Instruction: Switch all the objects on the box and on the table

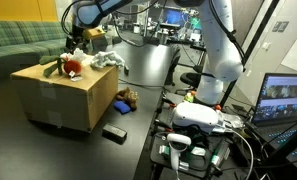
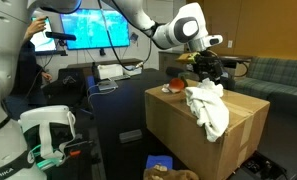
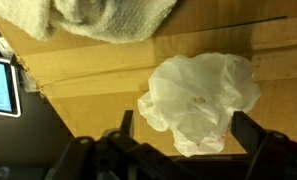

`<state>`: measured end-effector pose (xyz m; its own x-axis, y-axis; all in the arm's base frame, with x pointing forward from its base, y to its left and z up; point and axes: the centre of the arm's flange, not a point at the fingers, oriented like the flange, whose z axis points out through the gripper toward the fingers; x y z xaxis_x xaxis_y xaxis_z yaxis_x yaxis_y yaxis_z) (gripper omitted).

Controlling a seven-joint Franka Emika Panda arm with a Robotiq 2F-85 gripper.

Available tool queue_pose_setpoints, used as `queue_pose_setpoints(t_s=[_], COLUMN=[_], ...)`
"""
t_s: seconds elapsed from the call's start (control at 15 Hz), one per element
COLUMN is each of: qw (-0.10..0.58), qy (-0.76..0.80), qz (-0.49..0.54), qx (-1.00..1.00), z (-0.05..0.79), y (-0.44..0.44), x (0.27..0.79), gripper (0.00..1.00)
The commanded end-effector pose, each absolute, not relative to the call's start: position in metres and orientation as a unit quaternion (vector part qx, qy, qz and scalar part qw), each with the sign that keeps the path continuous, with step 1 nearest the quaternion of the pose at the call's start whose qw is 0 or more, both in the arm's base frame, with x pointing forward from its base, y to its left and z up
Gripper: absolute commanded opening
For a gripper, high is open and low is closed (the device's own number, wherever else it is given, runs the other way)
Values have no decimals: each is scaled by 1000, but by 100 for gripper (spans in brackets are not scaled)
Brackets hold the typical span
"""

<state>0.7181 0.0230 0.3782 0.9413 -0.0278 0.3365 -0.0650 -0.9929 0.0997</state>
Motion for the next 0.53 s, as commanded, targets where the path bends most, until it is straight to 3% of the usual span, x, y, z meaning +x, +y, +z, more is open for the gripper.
queue_pose_setpoints(t_s=[0.0, 0.47], qw=[43, 49], qy=[-31, -39], qz=[176, 162], qx=[983, 985], z=[379, 347], y=[16, 11], x=[749, 767], gripper=[100, 100])
